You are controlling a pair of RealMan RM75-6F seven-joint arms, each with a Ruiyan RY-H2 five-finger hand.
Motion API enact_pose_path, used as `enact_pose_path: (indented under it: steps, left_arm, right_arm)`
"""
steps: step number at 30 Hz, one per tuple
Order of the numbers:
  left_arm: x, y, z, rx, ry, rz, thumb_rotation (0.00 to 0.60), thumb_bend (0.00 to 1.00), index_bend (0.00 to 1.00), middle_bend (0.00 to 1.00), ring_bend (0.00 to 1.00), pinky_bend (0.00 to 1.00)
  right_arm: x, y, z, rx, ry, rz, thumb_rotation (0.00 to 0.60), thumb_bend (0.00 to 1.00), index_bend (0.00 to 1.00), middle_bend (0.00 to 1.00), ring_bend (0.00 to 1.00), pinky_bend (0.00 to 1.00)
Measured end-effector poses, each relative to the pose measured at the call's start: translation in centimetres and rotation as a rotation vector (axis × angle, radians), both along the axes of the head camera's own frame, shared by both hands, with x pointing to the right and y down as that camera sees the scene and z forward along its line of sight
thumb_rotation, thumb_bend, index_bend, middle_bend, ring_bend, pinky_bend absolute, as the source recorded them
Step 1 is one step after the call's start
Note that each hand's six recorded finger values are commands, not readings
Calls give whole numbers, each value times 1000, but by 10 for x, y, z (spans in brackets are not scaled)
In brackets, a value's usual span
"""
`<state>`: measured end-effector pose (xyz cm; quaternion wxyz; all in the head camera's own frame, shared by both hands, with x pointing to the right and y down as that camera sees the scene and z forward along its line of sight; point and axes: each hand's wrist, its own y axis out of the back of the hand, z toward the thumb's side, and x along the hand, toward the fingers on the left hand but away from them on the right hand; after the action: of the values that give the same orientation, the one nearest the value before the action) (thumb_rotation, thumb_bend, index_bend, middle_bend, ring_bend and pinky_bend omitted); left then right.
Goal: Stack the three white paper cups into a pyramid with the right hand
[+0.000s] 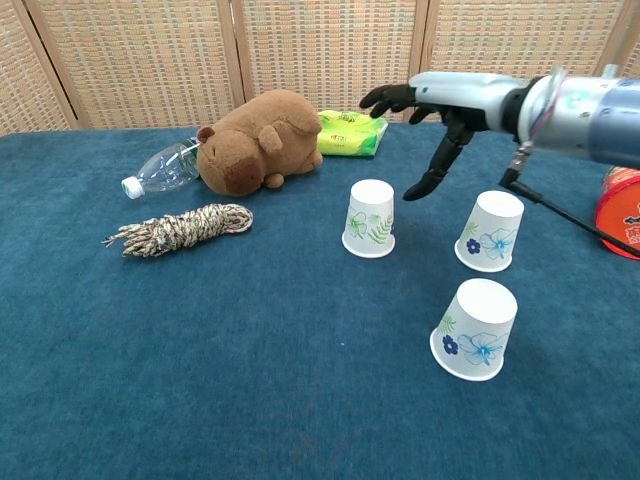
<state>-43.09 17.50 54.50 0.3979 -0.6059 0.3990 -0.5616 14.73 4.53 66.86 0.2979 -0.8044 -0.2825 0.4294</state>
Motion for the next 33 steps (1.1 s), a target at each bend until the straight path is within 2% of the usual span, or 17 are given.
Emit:
enact_pose_path:
  steps: [4, 8, 11, 14, 16, 19, 24, 33]
  left_arm:
    - [-1, 0, 1, -7, 1, -2, 600, 132, 0, 0, 0, 0]
    - [-1, 0, 2, -10, 0, -3, 600, 133, 0, 0, 0, 0]
    - [-2, 0, 2, -12, 0, -6, 600, 133, 0, 0, 0, 0]
    - [-4, 0, 2, -15, 0, -10, 600, 133, 0, 0, 0, 0]
    - [-5, 0, 2, -16, 0, -15, 600, 133, 0, 0, 0, 0]
    - [-7, -1, 2, -15, 1, -20, 600, 133, 0, 0, 0, 0]
    - [-6, -1, 2, -16, 2, -21, 600, 132, 0, 0, 0, 0]
    - [-6, 0, 1, -21, 6, -18, 600, 133, 0, 0, 0, 0]
  right_arm:
    - [-21, -1, 17, -2, 38, -30, 600, 56, 132, 234, 187, 299]
    - [-30, 1, 32, -16, 71, -33, 600, 93, 158, 256, 212, 304]
    - [-31, 0, 39, -21, 85, -17, 600, 131, 200, 307, 273, 315]
    - [-30, -2, 44, -20, 93, -3, 600, 181, 279, 395, 361, 355]
    - [-29, -3, 47, -16, 100, 4, 600, 224, 371, 458, 413, 388]
    - [-28, -4, 51, -8, 107, 8, 600, 275, 455, 527, 456, 438]
    - [-29, -4, 53, 4, 103, 6, 600, 309, 485, 556, 475, 486]
    - [-24, 1, 38, 42, 92, -45, 600, 318, 489, 560, 475, 486]
